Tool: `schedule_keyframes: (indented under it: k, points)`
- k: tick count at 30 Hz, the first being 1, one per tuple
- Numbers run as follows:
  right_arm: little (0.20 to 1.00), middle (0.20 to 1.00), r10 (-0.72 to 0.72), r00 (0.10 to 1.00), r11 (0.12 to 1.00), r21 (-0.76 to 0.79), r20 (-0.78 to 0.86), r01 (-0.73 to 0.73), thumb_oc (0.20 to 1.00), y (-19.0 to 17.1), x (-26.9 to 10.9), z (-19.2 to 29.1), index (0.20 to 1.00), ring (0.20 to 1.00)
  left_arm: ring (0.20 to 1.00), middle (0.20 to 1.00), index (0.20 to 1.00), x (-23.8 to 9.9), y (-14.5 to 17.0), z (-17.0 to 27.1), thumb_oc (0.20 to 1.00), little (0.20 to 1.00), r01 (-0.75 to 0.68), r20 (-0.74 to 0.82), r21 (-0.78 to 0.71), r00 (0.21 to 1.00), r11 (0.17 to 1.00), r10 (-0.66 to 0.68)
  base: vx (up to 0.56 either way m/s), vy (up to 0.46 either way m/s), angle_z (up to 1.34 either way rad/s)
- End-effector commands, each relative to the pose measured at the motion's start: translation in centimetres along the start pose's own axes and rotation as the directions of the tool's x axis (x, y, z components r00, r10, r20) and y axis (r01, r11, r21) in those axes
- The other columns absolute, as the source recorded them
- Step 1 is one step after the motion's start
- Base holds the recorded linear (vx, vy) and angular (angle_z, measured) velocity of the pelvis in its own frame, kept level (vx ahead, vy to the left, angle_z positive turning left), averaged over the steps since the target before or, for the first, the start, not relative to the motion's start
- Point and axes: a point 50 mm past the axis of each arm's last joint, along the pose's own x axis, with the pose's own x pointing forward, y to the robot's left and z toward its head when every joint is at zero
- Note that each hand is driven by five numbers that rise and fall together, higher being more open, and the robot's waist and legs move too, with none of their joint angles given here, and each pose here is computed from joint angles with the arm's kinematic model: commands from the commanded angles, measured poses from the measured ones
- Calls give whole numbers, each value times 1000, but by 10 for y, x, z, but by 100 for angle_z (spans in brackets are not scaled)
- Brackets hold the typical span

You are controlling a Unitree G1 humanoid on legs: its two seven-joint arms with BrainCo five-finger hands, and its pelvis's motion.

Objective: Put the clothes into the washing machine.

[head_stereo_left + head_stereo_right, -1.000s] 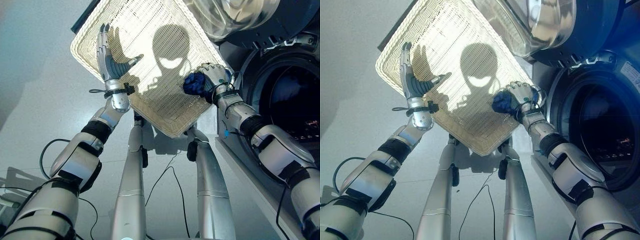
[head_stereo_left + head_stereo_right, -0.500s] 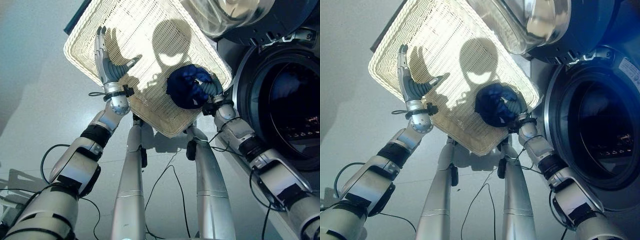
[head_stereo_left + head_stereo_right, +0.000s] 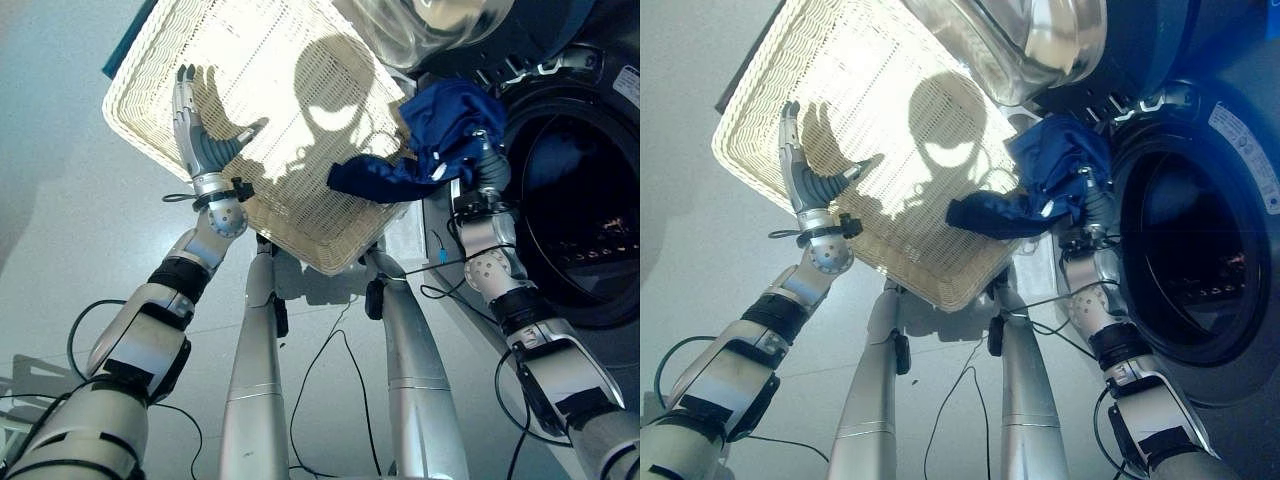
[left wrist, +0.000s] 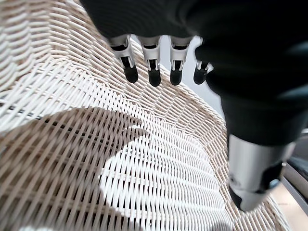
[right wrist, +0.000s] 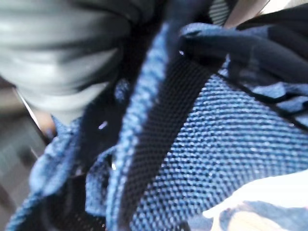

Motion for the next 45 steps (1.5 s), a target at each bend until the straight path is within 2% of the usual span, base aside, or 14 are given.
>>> schedule_keyframes:
  k: [1,10,14,17,19,23,24,25,27,34,36,37,38,45]
  points:
    - [200,200,-81,985,994,89,152,68,200,-30,1,37,200,200,1000,1000,1000,13,13,2,1000,1000,-88,22,-47,996,995,90,-14,-14,-7]
    - [200,200,-502,861,855,198,82,480,200,-112,-11,49,200,200,1000,1000,1000,18,18,-3,1000,1000,-90,27,-38,995,995,92,-3,-10,-4]
    - [200,200,-721,682,686,15,-123,728,200,-146,-28,38,200,200,1000,1000,1000,19,13,1,1000,1000,-81,32,-38,996,996,82,-8,-19,-3]
    - [200,200,-791,596,606,-40,-136,795,200,-153,-29,47,200,200,1000,1000,1000,21,10,5,1000,1000,-72,41,-34,996,997,73,7,-59,-2]
    - [200,200,-870,491,492,-22,-41,870,200,-154,-23,82,200,200,1000,1000,1000,21,11,5,1000,1000,-54,50,-19,997,998,55,8,-103,-2]
    - [200,200,-900,428,432,38,84,901,200,-153,-18,119,200,200,1000,1000,1000,18,13,3,1000,1000,-44,62,1,997,999,44,-6,-92,-1]
    - [200,200,-903,395,413,84,167,907,200,-147,-14,140,200,200,1000,1000,1000,15,17,1,1000,1000,-45,70,14,997,999,43,-39,-132,-1]
    - [200,200,-876,282,380,200,392,903,200,-124,-10,187,200,200,1000,1000,1000,8,27,-6,1000,1000,-51,79,31,996,998,49,-47,-136,0]
    - [200,200,-817,193,372,239,544,897,200,-106,-11,219,200,200,1000,1000,1000,8,33,-11,1000,1000,-51,74,41,996,998,47,-49,-41,-5]
    - [200,200,-773,107,331,253,625,909,200,-108,-21,258,200,200,1000,1000,1000,28,43,-10,1000,1000,-32,75,50,997,998,28,-13,2,-5]
    - [291,291,-779,103,310,237,619,920,291,-113,-23,255,291,291,1000,1000,1000,33,42,-8,1000,1000,-27,76,51,997,998,24,15,-4,0]
    - [868,868,-789,126,298,195,601,934,868,-119,-22,249,868,868,1000,1000,1000,32,41,-9,1000,1000,-17,73,55,997,998,13,0,0,0]
    - [1000,1000,-795,171,305,139,582,942,1000,-121,-19,241,1000,1000,1000,1000,1000,34,39,-6,1000,1000,-16,77,50,997,999,12,31,1,0]
    - [1000,1000,-787,308,304,-99,535,948,1000,-127,-9,192,1000,1000,1000,1000,1000,27,27,-4,1000,1000,1,53,19,999,1000,-2,7,9,3]
